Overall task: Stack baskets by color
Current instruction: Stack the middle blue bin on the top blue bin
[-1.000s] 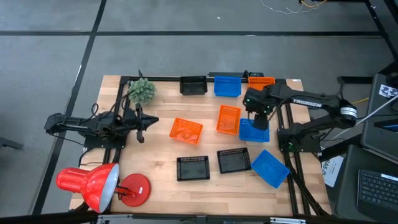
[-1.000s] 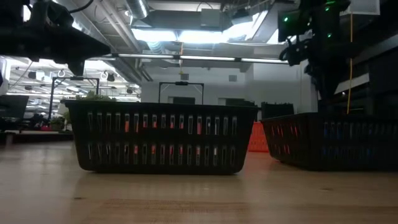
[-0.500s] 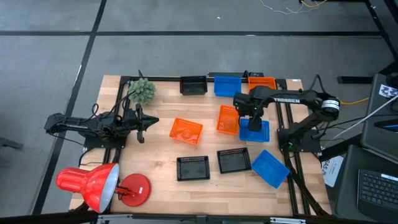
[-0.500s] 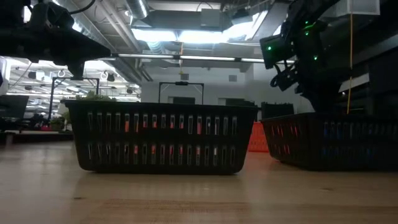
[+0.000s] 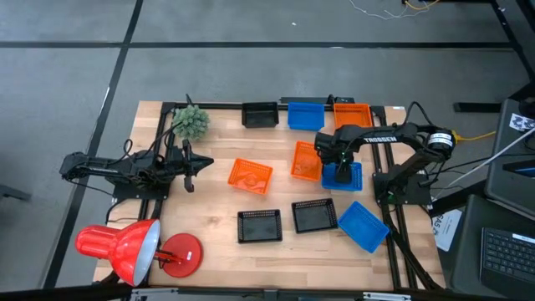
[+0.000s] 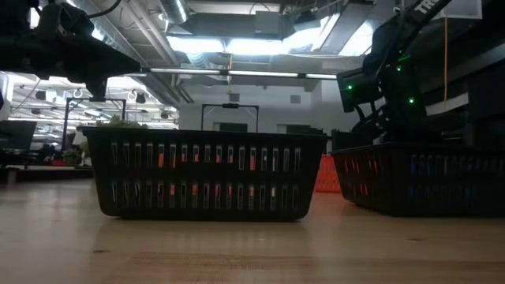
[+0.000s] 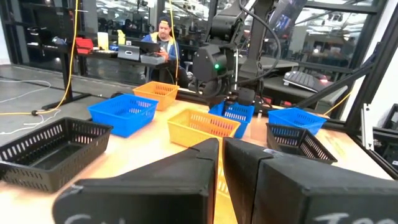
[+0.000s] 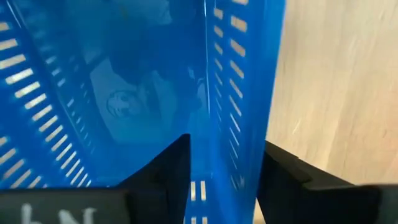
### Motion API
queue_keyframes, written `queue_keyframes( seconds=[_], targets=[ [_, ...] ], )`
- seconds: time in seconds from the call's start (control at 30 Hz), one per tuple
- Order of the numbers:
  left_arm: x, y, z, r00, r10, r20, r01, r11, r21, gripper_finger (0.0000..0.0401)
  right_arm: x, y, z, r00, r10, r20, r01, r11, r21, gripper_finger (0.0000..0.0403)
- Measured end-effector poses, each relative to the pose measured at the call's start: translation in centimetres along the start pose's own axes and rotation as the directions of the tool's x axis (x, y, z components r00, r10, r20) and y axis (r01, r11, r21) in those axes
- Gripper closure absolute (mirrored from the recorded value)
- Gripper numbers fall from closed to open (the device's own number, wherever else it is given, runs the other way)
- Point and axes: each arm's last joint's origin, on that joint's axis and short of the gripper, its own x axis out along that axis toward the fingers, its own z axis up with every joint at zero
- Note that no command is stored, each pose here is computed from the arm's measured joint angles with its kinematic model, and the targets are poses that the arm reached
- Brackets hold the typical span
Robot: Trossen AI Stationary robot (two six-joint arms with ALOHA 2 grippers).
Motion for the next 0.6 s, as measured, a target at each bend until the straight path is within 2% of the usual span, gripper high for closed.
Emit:
queue_keyframes(
  seconds=[0.13,0.2,0.27,0.37,0.4,0.6],
  targets=[
    [0.0,0.0,0.0,1.0,0.0,0.0,0.0,1.0,0.001,0.0387,-0.04,-0.02,0.05,1.0,-0.004,0.009,0.004,1.0,-0.002,0.0254],
    [0.0,0.0,0.0,1.0,0.0,0.0,0.0,1.0,0.001,0.0387,-0.08,-0.08,0.03,1.0,-0.03,0.006,0.03,1.0,-0.005,0.0269],
    [0.0,0.0,0.0,1.0,0.0,0.0,0.0,1.0,0.001,0.0387,-0.19,-0.18,-0.02,0.998,-0.062,0.007,0.062,0.998,-0.004,0.0303],
    [0.0,0.0,-0.01,1.0,0.0,-0.001,0.0,1.0,0.001,0.0387,-0.26,-0.18,-0.07,0.998,-0.063,0.008,0.063,0.998,-0.004,0.038],
    [0.0,0.0,-0.02,1.0,0.0,-0.002,0.0,1.0,0.002,0.0387,-0.3,-0.16,-0.12,0.998,-0.06,0.006,0.06,0.998,-0.004,0.0388],
    [0.0,0.01,-0.07,1.0,0.001,-0.007,-0.001,1.0,0.003,0.0387,-0.82,-0.04,-0.86,0.996,-0.045,-0.082,0.045,0.999,-0.008,0.0399]
  ],
)
